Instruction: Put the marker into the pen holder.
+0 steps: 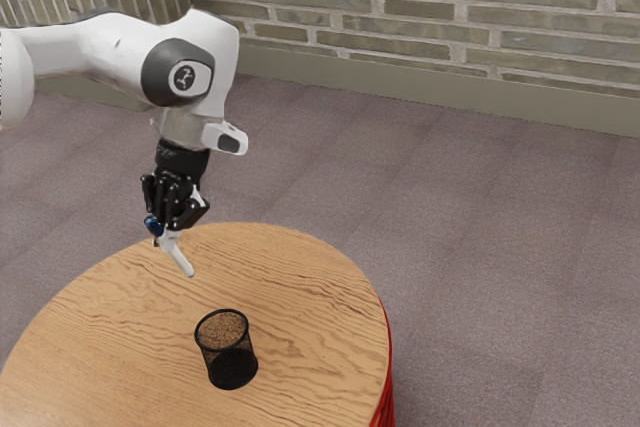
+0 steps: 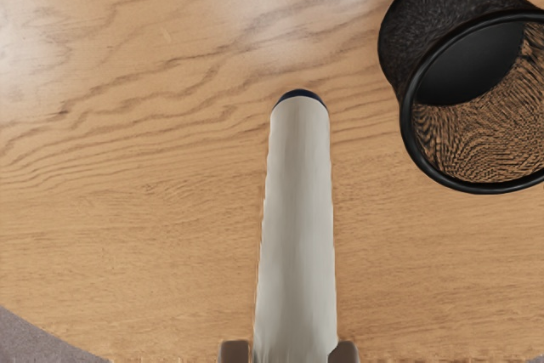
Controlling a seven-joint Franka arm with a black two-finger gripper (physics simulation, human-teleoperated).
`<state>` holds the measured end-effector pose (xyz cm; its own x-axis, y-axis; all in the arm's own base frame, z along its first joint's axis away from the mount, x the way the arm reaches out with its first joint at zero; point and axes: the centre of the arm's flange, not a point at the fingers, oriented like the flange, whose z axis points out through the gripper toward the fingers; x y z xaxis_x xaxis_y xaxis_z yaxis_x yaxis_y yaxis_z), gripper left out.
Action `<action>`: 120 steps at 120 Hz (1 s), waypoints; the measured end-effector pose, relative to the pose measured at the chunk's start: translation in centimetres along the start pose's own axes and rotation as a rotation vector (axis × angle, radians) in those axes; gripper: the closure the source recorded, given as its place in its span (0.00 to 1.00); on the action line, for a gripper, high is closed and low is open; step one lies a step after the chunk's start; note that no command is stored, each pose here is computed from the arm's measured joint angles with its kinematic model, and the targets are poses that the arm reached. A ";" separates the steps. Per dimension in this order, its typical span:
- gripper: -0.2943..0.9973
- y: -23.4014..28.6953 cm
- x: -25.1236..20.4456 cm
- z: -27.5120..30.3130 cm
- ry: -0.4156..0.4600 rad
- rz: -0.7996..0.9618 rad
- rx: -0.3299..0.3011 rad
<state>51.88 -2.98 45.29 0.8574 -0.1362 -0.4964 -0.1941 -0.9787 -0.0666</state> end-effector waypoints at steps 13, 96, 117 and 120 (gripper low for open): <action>0.84 1.5 0.4 2.0 -0.056 0.032 0.010; 0.84 8.1 -0.1 3.3 -0.102 0.159 0.039; 0.84 9.6 2.3 3.9 -0.121 0.178 0.040; 0.84 9.7 2.7 4.0 -0.121 0.180 0.041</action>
<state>50.37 -12.26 39.86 0.7443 -0.2861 -0.6034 -0.3599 -0.9330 -0.0015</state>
